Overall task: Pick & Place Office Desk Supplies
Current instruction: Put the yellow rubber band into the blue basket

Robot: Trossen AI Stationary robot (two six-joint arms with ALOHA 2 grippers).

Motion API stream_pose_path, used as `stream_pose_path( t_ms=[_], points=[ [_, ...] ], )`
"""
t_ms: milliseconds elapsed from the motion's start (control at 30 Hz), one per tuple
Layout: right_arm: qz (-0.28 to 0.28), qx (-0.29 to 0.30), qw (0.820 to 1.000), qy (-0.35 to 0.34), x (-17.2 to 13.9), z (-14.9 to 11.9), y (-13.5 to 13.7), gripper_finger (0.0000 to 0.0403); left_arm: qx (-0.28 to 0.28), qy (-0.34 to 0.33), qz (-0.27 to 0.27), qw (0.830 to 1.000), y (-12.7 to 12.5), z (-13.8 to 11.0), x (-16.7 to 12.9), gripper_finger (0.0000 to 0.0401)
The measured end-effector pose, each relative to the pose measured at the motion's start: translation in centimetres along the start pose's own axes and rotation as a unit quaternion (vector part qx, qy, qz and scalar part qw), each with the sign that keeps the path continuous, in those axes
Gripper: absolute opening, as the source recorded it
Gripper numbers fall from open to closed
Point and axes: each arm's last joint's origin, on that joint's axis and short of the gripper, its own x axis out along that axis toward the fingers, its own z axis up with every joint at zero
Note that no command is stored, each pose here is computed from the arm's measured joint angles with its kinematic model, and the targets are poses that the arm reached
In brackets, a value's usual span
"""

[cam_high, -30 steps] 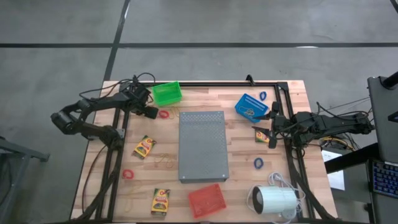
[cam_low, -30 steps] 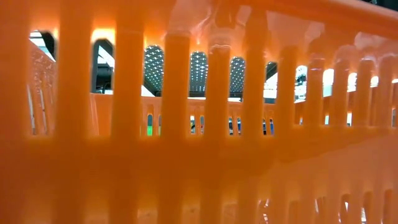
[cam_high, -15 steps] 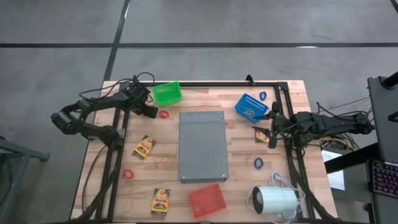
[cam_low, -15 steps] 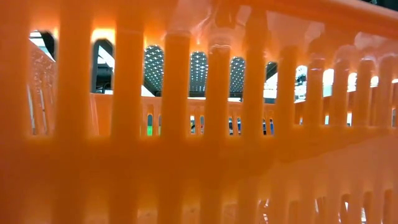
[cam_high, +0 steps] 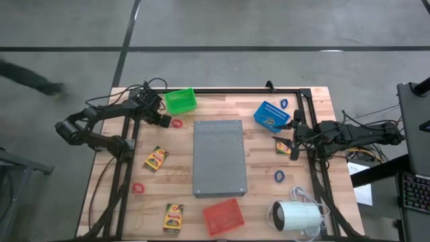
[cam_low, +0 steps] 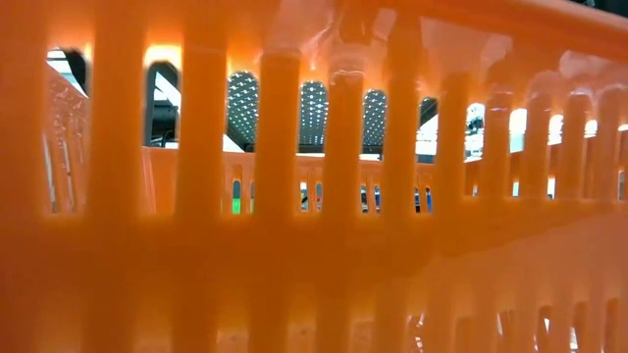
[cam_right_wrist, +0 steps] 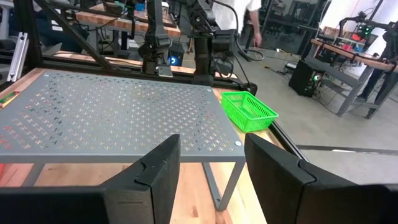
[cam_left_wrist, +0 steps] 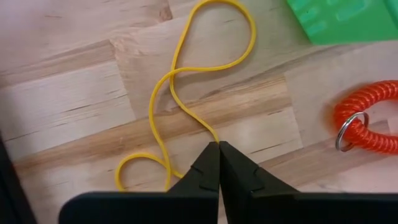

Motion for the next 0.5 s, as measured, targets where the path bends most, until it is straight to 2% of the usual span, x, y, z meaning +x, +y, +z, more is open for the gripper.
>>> stream_pose_path(
  t_ms=[300,500],
  points=[
    [0.0,0.0,1.0,0.0,0.0,0.0,0.0,0.0178,-0.014,0.003,-0.025,1.0,0.0,-0.5,-0.9,0.0002],
    [0.0,-0.001,1.0,0.0,0.0,0.0,0.0,0.0178,-0.028,-0.034,-0.045,0.998,0.0,-0.6,-2.8,0.0002]
  ],
)
